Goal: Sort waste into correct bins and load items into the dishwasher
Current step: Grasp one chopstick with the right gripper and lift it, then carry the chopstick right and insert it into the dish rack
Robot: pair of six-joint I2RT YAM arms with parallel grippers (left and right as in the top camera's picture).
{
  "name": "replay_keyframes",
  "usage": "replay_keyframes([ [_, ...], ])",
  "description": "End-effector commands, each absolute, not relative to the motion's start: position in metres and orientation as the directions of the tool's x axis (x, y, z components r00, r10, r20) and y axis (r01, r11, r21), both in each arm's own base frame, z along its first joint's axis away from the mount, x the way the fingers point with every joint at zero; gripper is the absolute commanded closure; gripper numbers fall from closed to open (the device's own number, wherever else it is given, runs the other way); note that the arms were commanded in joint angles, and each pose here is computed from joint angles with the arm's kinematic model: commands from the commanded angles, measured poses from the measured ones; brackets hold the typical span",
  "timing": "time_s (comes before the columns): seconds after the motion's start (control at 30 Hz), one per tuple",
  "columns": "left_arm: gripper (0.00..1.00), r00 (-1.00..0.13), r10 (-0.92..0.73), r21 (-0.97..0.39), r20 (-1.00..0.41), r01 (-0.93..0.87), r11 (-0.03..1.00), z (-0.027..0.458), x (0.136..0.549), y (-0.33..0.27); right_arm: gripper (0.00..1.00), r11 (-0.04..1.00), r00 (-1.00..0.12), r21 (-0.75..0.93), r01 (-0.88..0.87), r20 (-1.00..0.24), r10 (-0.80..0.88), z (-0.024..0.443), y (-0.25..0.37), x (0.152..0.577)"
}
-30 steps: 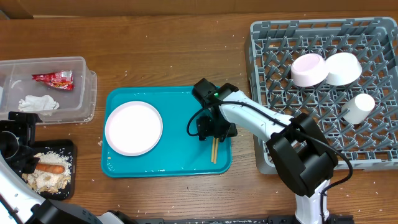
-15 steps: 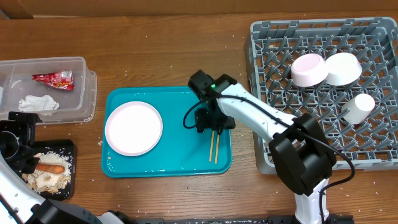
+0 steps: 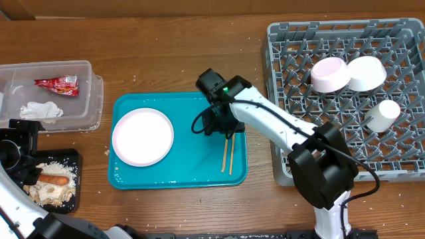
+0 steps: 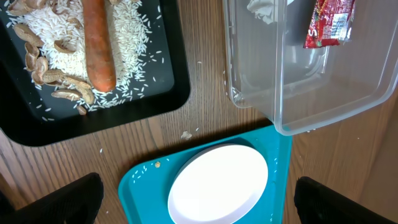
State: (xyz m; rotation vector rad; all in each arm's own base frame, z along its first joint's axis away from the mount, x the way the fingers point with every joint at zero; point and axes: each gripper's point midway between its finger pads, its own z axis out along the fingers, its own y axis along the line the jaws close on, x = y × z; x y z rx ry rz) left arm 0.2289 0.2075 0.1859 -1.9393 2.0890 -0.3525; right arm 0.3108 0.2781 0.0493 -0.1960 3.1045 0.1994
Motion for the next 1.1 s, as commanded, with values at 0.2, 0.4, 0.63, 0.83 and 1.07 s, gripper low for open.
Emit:
replay_keyframes([
  [0.2,0.00,-0.084,-0.996,-0.360,-0.035,-0.929,0.091,0.187,0.232,0.207,0.34,0.997,-0.997,0.029,-0.073,-0.043,-0.071,0.021,0.279,0.314],
  [0.4,0.00,-0.084,-0.996,-0.360,-0.035,-0.929,0.091,0.187,0.232,0.207,0.35,0.999,-0.997,0.004,-0.050,-0.056,-0.049,0.018,0.275,0.317],
  [0.63,0.00,-0.084,-0.996,-0.360,-0.035,-0.929,0.091,0.187,0.232,0.207,0.35,1.000,-0.998,-0.010,-0.022,-0.058,-0.022,0.016,0.272,0.317],
  [0.83,0.00,-0.084,-0.996,-0.360,-0.035,-0.929,0.091,0.187,0.232,0.207,0.36,1.000,-0.999,-0.013,0.007,-0.053,0.006,0.007,0.269,0.313],
  [1.07,0.00,-0.084,-0.996,-0.360,-0.035,-0.929,0.091,0.187,0.232,0.207,0.42,1.000,-0.999,-0.012,0.025,-0.048,0.025,0.000,0.267,0.310],
])
